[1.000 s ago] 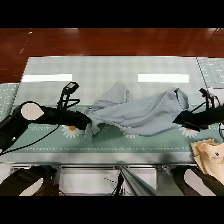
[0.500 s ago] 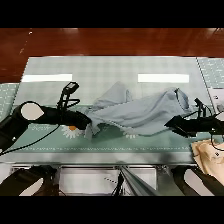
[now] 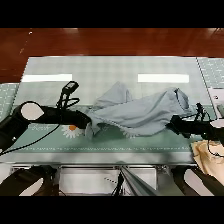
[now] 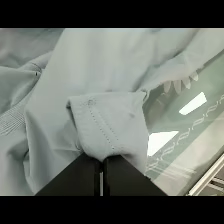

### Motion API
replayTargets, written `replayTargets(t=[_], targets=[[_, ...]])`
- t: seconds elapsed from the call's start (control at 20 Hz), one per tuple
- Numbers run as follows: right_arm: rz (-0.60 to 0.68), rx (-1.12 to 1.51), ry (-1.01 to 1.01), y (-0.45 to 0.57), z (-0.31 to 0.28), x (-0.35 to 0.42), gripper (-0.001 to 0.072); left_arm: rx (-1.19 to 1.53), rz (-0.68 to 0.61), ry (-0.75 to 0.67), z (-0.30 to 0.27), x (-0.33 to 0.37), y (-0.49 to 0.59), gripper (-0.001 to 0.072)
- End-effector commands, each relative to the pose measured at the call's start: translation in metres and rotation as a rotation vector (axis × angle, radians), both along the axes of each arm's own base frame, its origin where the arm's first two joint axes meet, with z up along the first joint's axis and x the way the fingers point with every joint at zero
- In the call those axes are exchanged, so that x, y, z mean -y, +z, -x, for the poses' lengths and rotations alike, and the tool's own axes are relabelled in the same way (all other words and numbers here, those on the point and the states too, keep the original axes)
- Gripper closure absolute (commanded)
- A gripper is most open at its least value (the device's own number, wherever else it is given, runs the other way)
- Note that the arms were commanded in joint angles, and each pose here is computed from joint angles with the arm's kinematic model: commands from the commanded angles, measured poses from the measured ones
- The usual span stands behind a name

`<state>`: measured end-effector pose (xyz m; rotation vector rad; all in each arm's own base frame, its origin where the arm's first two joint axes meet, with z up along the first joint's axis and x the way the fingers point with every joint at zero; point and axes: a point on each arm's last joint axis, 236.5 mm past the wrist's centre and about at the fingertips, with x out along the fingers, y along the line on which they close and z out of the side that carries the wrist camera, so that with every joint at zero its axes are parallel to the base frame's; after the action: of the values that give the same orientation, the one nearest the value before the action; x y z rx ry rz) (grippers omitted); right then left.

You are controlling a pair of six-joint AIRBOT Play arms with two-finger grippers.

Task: Fold the shirts.

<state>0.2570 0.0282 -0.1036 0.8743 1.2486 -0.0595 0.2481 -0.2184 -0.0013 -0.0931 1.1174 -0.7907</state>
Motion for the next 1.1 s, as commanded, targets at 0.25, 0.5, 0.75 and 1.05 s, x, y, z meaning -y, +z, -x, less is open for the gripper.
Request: replayTargets(t=[0.25, 0.5, 0.75, 1.05], targets=[[0.115, 0.465, 0.307, 0.174, -0.079, -0.003, 0.0689, 0.304, 0.010, -0.014, -0.049, 0.002, 0.101, 0.0685], [0.457, 1.069, 0.256, 0.458, -0.090, 0.006, 0.0690, 0.902, 0.074, 0.039, -0.067, -0.016, 0.352, 0.0685], [0.689, 1.399, 0.066, 0.637, -0.007, 0.006, 0.0690, 1.310, 0.136, 0.195, 0.004, -0.073, 0.538, 0.0685], [0.721, 1.397, 0.078, 0.657, 0.053, -0.016, 0.0690, 1.133, 0.211, 0.251, 0.077, -0.098, 0.540, 0.0686]])
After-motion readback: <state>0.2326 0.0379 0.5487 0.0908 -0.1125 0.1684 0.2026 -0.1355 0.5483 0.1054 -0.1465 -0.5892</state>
